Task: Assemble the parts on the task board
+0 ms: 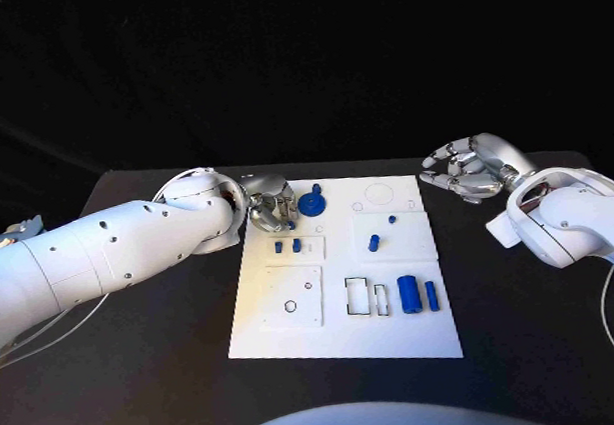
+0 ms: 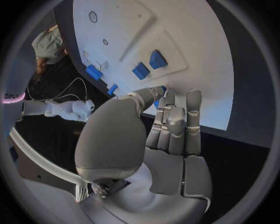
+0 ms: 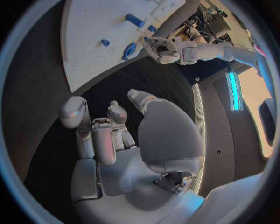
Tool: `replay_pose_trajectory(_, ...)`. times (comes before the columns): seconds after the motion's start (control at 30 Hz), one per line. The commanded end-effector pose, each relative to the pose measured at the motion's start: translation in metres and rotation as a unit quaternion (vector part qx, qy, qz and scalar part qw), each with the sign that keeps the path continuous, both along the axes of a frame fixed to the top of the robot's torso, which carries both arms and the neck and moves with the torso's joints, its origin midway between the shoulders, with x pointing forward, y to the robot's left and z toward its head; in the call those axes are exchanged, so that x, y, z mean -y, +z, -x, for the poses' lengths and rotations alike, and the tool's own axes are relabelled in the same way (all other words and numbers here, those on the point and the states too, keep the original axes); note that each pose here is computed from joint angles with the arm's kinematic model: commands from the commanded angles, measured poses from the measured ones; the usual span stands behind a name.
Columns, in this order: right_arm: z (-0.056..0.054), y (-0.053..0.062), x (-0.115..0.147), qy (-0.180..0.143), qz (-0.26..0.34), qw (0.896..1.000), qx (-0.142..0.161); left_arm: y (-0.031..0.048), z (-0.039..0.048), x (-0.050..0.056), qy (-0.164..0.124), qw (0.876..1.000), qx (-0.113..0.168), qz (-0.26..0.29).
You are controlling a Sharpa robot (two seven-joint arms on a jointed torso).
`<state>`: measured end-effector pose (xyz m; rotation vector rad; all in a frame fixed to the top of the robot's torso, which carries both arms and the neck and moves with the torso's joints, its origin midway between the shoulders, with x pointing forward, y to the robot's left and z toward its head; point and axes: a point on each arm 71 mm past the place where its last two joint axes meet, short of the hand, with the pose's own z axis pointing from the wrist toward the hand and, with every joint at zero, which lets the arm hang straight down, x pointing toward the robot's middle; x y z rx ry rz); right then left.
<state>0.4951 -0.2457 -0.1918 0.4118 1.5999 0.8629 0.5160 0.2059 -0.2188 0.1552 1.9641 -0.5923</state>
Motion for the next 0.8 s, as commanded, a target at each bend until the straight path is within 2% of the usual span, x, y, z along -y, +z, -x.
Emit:
replay_pose_trajectory(0.03, 0.0002, 0.0004, -0.0003, 0.002, 0.000, 1.000, 0.004, -0.0002, 0.0002, -0.0001, 0.002, 1.000, -0.001, 0.001)
replay_pose_trajectory(0.8, -0.0001, 0.0002, 0.0000, 0.002, 0.000, 1.000, 0.004, -0.0004, 0.0008, -0.0032, 0.005, 1.000, -0.005, 0.001)
